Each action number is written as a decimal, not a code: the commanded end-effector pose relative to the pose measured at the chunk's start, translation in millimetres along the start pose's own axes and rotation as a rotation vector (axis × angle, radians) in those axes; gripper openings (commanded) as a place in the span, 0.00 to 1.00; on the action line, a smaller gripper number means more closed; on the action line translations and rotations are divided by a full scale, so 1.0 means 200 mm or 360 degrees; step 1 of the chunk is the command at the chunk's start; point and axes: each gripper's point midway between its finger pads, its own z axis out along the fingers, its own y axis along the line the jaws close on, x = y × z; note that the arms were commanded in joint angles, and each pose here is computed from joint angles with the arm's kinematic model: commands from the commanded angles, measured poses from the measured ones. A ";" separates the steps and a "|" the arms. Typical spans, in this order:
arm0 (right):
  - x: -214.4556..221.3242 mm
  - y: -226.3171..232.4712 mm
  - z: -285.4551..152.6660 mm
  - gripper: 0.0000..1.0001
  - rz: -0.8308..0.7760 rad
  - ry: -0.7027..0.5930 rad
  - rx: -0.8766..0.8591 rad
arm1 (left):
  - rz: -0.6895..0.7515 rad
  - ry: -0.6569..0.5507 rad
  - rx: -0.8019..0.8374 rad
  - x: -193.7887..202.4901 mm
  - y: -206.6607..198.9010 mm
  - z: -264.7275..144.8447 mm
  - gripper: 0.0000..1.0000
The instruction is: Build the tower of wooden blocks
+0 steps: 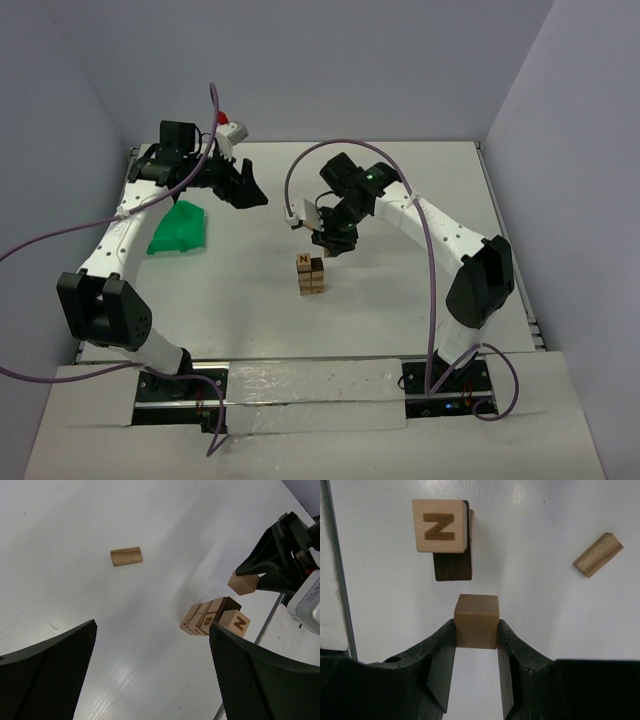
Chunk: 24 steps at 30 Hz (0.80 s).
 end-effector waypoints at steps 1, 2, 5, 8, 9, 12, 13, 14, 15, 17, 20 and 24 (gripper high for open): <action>-0.08 0.03 -0.07 0.00 -0.0045 -0.0064 0.0064 | 0.0064 -0.0097 -0.0008 -0.07 -0.04 -0.06 0.99; -0.08 0.04 -0.07 0.00 -0.0045 -0.0064 0.0057 | 0.0063 -0.0098 -0.0011 -0.07 -0.04 -0.06 0.99; -0.09 0.06 -0.06 0.00 -0.0053 -0.0060 0.0046 | 0.0056 -0.0097 -0.0017 -0.05 -0.05 -0.06 0.99; -0.09 0.07 -0.05 0.00 -0.0054 -0.0054 0.0042 | 0.0053 -0.0100 -0.0022 -0.05 -0.05 -0.06 0.99; -0.09 0.07 -0.05 0.00 -0.0056 -0.0053 0.0043 | 0.0049 -0.0100 -0.0025 -0.05 -0.04 -0.06 0.99; -0.10 0.07 -0.05 0.01 -0.0058 -0.0054 0.0045 | 0.0041 -0.0102 -0.0030 -0.06 -0.04 -0.06 0.99; -0.11 0.07 -0.05 0.01 -0.0060 -0.0056 0.0046 | 0.0038 -0.0100 -0.0026 -0.06 -0.04 -0.05 0.99; -0.11 0.07 -0.05 0.01 -0.0063 -0.0055 0.0043 | 0.0037 -0.0100 -0.0023 -0.06 -0.04 -0.05 0.99; -0.11 0.07 -0.04 0.01 -0.0062 -0.0053 0.0037 | 0.0035 -0.0101 -0.0023 -0.06 -0.04 -0.05 0.99; -0.12 0.08 -0.03 0.02 -0.0062 -0.0050 0.0031 | 0.0032 -0.0102 -0.0022 -0.06 -0.04 -0.05 0.99; -0.13 0.09 -0.02 0.03 -0.0066 -0.0049 0.0026 | 0.0029 -0.0099 -0.0025 -0.06 -0.03 -0.05 0.99; -0.14 0.09 -0.01 0.03 -0.0069 -0.0052 0.0026 | 0.0027 -0.0096 -0.0027 -0.05 -0.03 -0.05 0.99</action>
